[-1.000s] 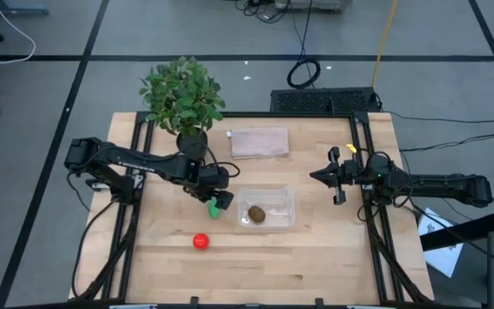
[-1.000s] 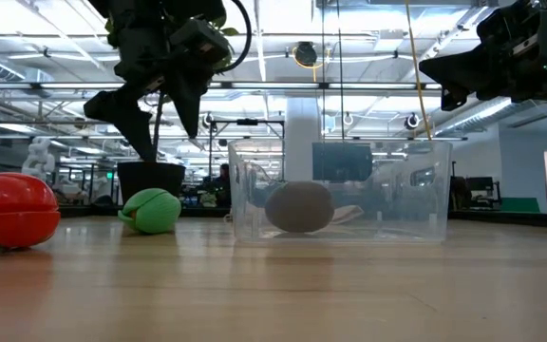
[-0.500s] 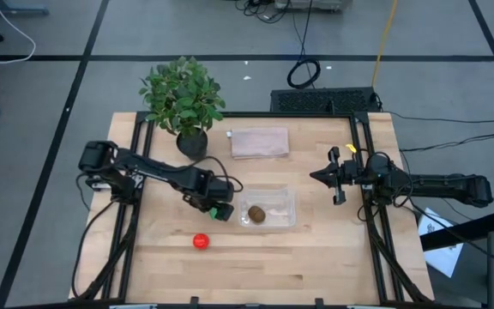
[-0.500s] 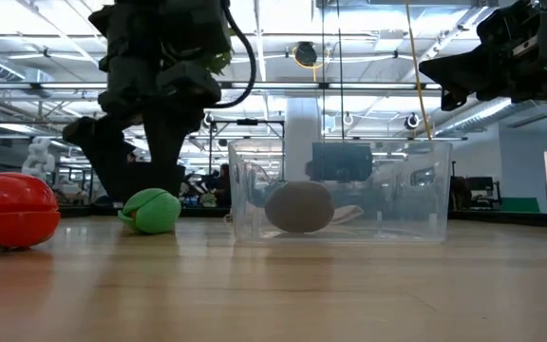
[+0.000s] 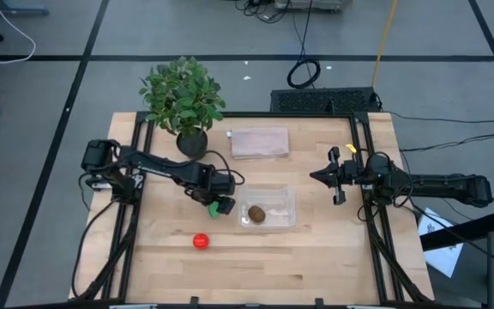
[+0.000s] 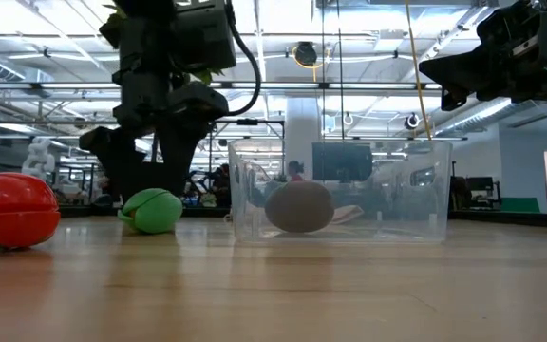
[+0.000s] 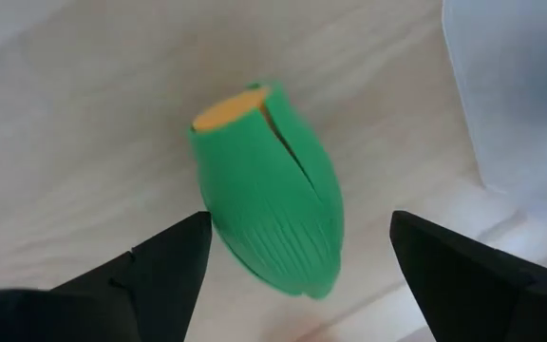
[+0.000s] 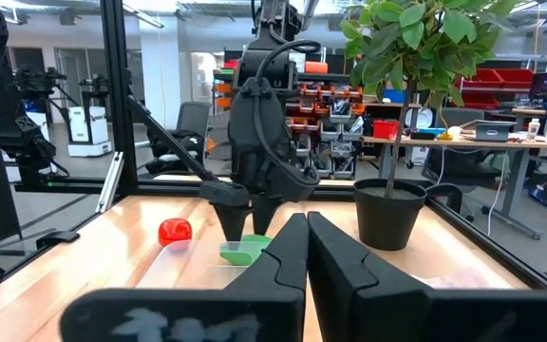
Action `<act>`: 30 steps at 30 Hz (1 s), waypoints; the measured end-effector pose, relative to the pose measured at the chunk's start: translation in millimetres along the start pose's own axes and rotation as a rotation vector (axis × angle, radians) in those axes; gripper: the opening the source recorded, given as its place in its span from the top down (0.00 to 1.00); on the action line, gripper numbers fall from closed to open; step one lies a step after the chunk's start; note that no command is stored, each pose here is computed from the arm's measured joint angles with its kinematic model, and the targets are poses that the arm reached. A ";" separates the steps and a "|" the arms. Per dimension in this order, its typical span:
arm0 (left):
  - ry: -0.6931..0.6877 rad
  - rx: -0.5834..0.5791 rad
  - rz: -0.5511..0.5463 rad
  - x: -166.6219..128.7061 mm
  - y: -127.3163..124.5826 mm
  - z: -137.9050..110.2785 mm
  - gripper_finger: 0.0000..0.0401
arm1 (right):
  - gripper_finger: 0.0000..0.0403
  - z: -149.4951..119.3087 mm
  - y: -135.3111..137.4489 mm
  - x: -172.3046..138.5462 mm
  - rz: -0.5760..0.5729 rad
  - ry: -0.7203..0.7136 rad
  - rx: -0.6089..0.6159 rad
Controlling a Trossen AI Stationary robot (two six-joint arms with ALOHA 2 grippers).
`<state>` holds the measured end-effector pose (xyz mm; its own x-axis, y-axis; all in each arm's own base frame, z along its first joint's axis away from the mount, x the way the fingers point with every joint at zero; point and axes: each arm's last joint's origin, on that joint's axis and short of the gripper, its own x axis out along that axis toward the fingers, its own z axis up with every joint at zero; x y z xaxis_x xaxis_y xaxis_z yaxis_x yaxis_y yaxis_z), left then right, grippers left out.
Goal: Pick and placing Produce into tupperware
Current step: Put the green corn into the transparent bin
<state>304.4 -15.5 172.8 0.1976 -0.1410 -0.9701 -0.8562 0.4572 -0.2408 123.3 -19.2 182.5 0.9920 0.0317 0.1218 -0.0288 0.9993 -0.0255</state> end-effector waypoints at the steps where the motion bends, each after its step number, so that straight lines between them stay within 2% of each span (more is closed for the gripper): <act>1: -0.002 -0.002 0.001 -0.2 0.6 1.3 0.19 | 1.00 0.0 0.0 0.0 0.000 0.000 0.001; 20: -0.034 0.007 0.018 0.6 1.0 2.6 0.19 | 1.00 0.0 0.0 0.0 0.000 0.000 -0.006; 24: -0.003 0.010 0.057 15.4 0.4 1.5 0.19 | 1.00 0.0 0.0 0.0 0.000 0.000 -0.008; 30: 0.028 0.031 0.047 32.5 -4.3 3.4 0.19 | 1.00 0.0 0.0 0.0 0.000 0.000 -0.008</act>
<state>316.2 -19.0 142.1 0.1436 -0.1432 -0.9792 -0.8487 0.4912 -0.1963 123.3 -19.2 182.5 0.9920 0.0317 0.1221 -0.0277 0.9990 -0.0338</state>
